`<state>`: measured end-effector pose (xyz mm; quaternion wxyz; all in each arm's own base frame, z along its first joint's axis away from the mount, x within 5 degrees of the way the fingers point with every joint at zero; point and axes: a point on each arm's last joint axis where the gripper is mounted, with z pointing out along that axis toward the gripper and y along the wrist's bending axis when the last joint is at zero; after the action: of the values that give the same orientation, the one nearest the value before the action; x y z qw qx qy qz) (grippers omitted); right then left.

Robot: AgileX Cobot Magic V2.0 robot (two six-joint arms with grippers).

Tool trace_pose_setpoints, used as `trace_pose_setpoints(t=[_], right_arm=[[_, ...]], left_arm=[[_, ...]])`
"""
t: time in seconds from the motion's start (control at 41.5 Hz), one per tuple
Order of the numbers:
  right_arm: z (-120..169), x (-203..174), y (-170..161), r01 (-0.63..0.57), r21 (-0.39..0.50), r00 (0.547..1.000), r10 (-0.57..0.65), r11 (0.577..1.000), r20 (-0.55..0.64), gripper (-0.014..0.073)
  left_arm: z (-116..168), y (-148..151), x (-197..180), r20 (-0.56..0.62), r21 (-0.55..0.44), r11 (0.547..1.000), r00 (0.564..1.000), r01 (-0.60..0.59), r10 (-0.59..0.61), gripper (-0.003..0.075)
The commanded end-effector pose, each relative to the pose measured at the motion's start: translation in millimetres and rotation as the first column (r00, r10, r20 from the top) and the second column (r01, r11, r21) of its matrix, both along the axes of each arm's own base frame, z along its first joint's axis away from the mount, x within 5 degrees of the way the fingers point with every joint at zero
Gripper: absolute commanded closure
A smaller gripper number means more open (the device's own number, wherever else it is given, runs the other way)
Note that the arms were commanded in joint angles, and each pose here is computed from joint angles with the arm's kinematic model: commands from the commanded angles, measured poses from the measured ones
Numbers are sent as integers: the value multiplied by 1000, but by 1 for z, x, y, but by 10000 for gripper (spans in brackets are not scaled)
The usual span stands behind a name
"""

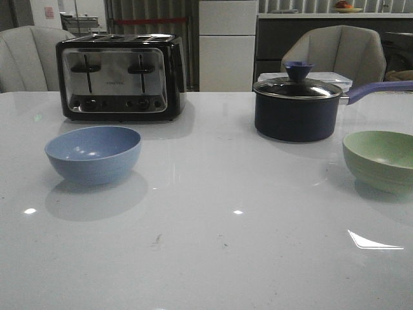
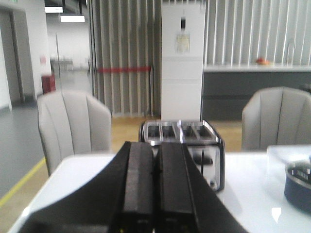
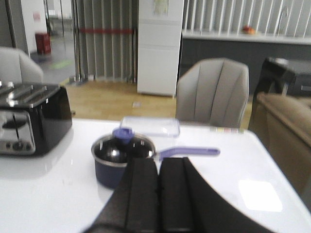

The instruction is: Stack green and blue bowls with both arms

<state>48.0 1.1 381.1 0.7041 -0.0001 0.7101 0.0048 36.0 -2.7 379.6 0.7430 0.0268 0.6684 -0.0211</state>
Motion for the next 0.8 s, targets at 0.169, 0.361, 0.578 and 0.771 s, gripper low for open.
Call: trace_pose_setpoints(t=[0.169, 0.361, 0.578, 0.771], right_arm=[[-6, 42, -1, 3, -11, 977, -6, 1000, -211, 538], [-21, 69, -1, 1, -10, 935, -5, 1000, -353, 538], [-40, 90, -1, -2, -8, 859, -2, 1000, -511, 538], [-58, 101, -1, -6, -5, 754, 1, 1000, -657, 533]], left_arm=[[-6, -3, 40, -246, 3, 1000, 969, 0, 1, 627], [-23, -4, 57, -430, 15, 1000, 903, 3, 4, 627], [-31, -5, 71, -488, 19, 1000, 873, 4, 5, 627], [-34, -5, 78, -517, 21, 1000, 856, 5, 6, 625]])
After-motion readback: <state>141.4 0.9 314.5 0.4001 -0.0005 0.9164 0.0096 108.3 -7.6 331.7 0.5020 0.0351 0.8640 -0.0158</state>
